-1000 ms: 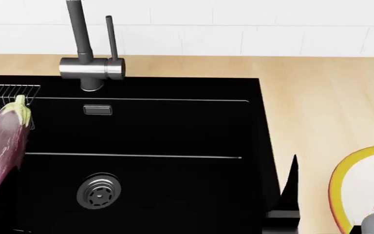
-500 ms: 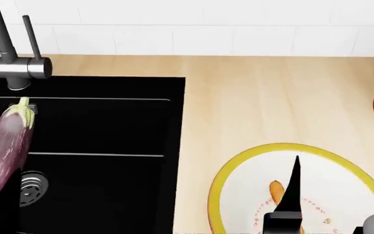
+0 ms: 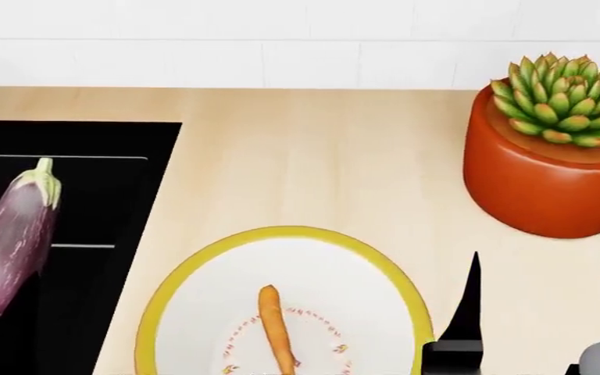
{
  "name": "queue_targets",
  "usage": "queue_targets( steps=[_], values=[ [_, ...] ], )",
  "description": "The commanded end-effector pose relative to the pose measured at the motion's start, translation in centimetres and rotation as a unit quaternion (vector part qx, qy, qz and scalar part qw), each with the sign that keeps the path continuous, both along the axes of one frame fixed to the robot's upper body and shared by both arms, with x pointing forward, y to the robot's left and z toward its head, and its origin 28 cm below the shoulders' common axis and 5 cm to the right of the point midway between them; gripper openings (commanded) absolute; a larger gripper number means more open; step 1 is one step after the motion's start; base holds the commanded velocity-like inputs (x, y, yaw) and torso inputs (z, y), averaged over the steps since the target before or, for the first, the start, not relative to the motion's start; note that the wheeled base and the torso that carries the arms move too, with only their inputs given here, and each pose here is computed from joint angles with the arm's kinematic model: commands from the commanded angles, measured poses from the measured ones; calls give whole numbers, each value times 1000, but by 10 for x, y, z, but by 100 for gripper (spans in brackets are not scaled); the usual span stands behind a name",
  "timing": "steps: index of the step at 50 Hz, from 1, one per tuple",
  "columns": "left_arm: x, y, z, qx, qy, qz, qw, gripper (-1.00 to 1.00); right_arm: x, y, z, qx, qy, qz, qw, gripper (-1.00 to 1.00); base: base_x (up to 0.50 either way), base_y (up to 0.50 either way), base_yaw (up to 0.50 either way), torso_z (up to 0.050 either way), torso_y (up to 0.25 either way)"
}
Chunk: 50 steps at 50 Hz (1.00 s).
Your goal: There is a mixed pile of frozen fruits and vegetables on the counter. Locate all the frozen vegetables and place the items in a bowl on the counter. Take all the frozen fruits and defrost them in a running sink.
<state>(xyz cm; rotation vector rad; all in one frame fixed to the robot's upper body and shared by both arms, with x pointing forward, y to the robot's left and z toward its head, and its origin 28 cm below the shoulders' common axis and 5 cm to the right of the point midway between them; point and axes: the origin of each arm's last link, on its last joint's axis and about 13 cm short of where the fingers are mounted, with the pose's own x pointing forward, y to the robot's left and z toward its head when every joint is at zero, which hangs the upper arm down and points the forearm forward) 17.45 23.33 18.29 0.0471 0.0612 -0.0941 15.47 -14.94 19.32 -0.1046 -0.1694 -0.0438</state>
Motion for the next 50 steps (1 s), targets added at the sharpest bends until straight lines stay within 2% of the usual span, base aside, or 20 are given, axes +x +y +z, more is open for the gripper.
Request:
queue_targets(
  steps=[1,6,12,22,31,39,50],
  values=[
    [1,-1,3,-15,-12,2,1000,-100,2,0,1,3,-12,3,1000,100,0,-500,0,0,0],
    [-3,-7,7,-18,-15,-17,1000,-100,2,2,0,2,-18,10,1000,100,0,-80,0,0,0],
    [-5,-25,17,-13,-25,-62,998,-100,2,1,-1,1,-16,11,1000,100,0,0,0,0,0],
    [6,-59,14,-12,1,-149,989,-100,2,0,0,2,-17,8,1000,100,0,0,0,0,1],
    [7,-77,14,-17,23,-205,978,-100,2,1,-1,2,-16,12,1000,100,0,0,0,0,0],
    [7,-93,0,-15,43,-229,972,-100,2,-1,-1,4,-17,11,1000,100,0,0,0,0,0],
    [21,-98,-4,-15,64,-234,970,-100,2,0,-2,3,-13,11,1000,100,0,0,0,0,0]
  ],
)
